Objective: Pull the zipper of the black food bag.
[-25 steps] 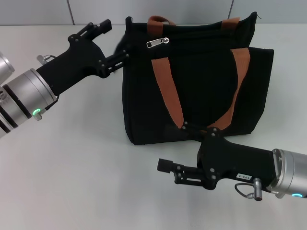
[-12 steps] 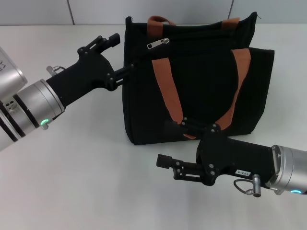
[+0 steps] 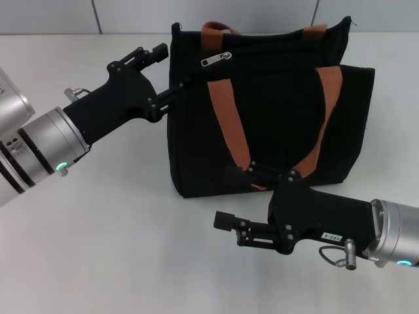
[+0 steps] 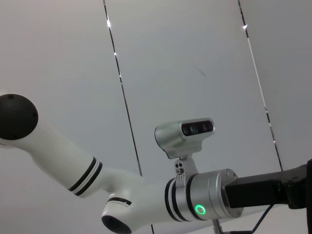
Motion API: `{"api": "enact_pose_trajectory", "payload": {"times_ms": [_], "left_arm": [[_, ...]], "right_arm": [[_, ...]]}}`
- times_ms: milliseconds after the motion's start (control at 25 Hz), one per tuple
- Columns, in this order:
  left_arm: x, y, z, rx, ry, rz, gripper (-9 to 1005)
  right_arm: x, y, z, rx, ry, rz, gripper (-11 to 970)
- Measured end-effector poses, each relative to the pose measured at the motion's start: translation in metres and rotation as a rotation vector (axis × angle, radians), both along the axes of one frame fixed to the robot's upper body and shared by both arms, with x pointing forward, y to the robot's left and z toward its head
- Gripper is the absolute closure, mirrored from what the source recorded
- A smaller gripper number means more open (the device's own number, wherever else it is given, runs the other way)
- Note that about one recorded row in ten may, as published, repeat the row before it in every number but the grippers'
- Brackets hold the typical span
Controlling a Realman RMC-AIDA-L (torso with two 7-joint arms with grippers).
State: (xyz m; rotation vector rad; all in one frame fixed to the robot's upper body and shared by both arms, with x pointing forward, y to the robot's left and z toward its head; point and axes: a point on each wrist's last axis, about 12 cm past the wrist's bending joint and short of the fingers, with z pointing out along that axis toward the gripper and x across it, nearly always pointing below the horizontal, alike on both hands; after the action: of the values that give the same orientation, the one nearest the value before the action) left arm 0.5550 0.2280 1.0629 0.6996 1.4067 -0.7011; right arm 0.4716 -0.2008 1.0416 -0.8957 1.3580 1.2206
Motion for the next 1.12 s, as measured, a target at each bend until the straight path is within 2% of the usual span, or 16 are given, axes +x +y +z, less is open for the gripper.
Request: {"api": "enact_pose_trajectory", "payload": {"times_ms": [160,320,920,1120], "left_arm": [[-0.002,-0.002,-0.002,0.032,-0.033,-0.007,280],[-0.003,-0.002,-0.001,0.028,-0.043,-0.014,513],[0.0,-0.002,0.006,-0.019,-0.032,-0.029,938],[0.004,-0.002,0.011,-0.047,-0.002,-0.043,964]], "right_arm": [[-0.001,0.0,-0.001,0.0,0.002,-0.002,202],[-0.001,0.0,0.0,0.0,0.001,-0.002,202],[0.001,-0.001,0.0,0.004,-0.002,-0.014,202],[0.001,-0.002,0.0,0.005,-0.004,-0.017,202]]}}
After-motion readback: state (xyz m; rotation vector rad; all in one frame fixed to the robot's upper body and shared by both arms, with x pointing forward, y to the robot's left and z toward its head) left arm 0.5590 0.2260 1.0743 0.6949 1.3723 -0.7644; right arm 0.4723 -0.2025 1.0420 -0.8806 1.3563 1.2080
